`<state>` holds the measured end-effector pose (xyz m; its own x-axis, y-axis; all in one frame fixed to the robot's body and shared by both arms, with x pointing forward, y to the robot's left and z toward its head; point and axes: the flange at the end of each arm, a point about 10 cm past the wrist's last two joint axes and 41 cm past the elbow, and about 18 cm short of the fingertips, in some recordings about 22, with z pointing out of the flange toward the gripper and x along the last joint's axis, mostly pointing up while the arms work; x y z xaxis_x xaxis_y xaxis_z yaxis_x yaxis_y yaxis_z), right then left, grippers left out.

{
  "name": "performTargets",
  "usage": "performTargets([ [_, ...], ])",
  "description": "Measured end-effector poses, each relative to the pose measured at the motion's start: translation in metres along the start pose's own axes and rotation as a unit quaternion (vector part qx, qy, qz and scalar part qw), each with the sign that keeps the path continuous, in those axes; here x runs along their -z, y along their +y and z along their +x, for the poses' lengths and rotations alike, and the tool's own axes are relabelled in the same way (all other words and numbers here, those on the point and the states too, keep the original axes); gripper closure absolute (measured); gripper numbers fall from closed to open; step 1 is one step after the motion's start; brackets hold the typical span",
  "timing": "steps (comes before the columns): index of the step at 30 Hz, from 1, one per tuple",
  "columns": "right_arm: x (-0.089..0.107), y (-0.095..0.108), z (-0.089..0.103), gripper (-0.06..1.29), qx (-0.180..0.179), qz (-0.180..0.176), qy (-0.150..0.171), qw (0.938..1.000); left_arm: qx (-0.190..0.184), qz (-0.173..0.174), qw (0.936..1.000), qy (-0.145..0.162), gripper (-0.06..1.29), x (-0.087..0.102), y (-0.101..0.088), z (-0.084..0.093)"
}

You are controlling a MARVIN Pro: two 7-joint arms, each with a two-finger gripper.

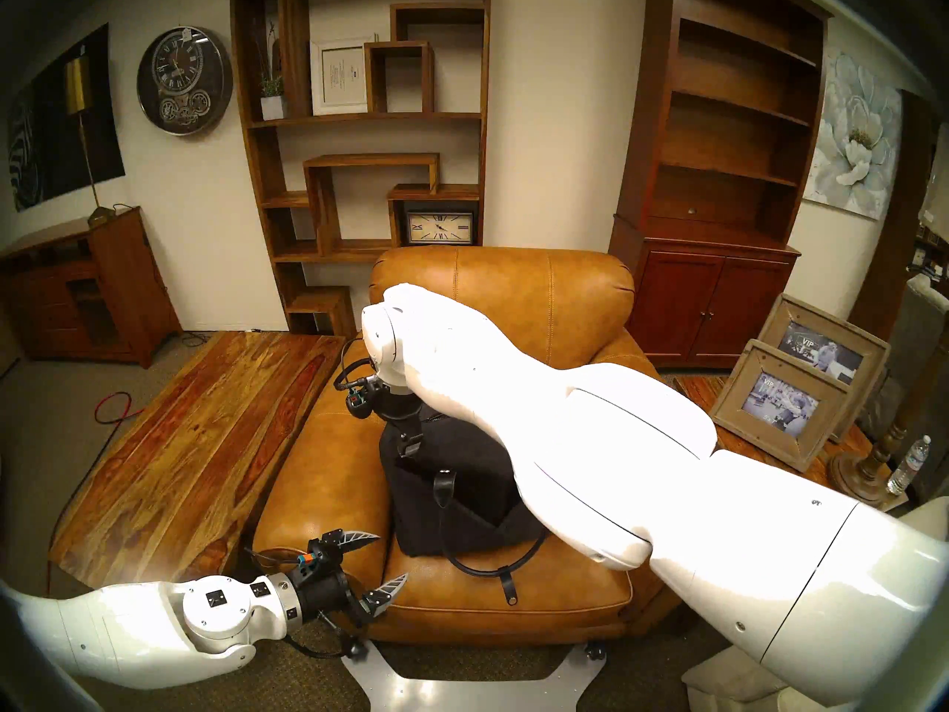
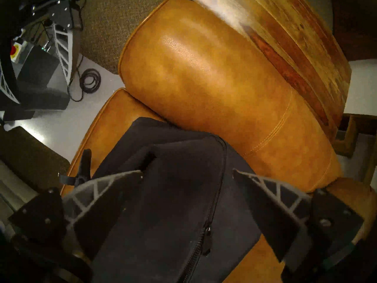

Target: Open a bag with a zipper

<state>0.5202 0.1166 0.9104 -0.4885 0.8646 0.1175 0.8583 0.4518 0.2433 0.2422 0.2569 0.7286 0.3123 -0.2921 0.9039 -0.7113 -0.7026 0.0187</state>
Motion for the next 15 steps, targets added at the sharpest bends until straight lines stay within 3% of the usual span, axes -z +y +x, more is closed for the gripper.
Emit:
performTargets([
  [8, 0.011, 0.002, -0.056, 0.00, -0.105, -0.001, 0.002, 0.9944, 0.000, 0.000, 1.0000, 0.000, 0.00, 0.000, 0.000, 0.000],
  [14, -0.009, -0.019, -0.097, 0.00, -0.174, 0.027, -0.001, 0.9843, -0.001, 0.000, 1.0000, -0.001, 0.00, 0.000, 0.000, 0.000],
  [15, -0.018, -0.027, -0.109, 0.00, -0.195, 0.038, -0.002, 0.9801, -0.001, 0.000, 1.0000, -0.001, 0.00, 0.000, 0.000, 0.000],
])
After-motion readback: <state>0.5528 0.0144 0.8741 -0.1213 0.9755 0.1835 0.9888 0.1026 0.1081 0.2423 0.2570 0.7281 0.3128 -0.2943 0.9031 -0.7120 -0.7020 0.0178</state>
